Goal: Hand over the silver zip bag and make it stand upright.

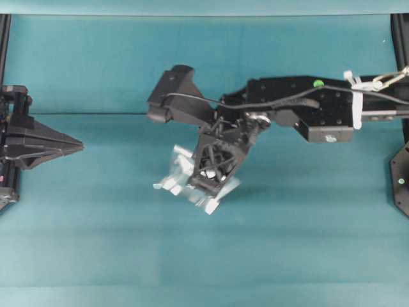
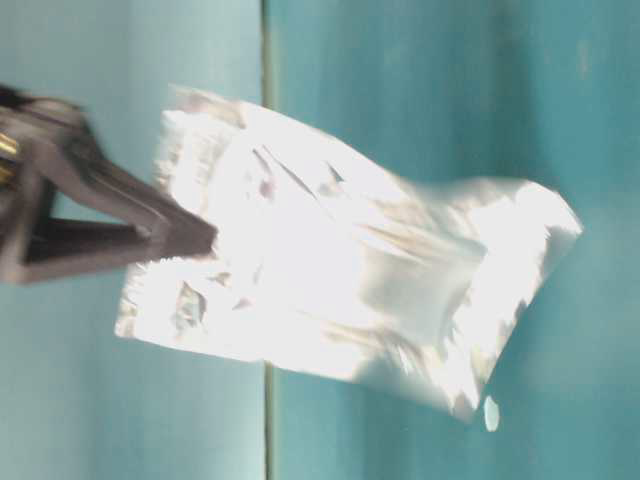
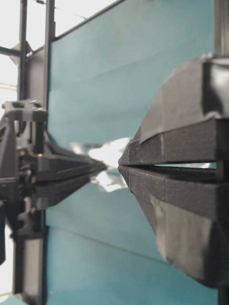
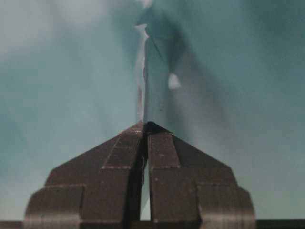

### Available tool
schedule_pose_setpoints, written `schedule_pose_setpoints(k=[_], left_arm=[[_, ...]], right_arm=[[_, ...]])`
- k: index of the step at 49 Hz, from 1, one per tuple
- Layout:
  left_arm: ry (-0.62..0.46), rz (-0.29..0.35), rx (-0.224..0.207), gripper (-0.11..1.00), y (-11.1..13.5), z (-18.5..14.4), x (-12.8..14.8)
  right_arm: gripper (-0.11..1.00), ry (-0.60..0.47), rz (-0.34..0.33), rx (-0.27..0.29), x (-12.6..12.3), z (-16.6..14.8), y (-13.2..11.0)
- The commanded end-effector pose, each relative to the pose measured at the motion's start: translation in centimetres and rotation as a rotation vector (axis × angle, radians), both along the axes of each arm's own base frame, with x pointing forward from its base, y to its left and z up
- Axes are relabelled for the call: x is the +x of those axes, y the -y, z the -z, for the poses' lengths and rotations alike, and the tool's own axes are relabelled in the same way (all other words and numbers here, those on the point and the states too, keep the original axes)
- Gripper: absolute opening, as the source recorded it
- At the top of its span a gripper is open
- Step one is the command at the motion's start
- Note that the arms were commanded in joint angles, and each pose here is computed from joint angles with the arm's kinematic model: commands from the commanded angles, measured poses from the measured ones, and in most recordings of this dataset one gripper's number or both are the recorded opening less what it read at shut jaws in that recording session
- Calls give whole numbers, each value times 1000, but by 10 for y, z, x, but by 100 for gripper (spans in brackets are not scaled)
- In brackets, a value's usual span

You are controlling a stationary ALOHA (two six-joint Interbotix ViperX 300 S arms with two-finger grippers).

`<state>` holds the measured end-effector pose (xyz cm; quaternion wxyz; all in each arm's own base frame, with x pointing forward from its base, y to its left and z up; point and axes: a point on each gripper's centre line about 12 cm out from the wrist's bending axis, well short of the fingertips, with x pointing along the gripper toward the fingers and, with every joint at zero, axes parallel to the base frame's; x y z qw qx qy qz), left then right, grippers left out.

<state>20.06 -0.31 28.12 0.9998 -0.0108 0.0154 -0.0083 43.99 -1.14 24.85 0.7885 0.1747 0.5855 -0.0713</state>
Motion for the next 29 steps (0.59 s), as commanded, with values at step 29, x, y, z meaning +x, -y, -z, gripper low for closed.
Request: schedule_pose_setpoints(k=[29], left_arm=[[-4,1,-35,-1,0,1,1]], right_arm=[[1,-83,-372,-223,11,-14,-6]])
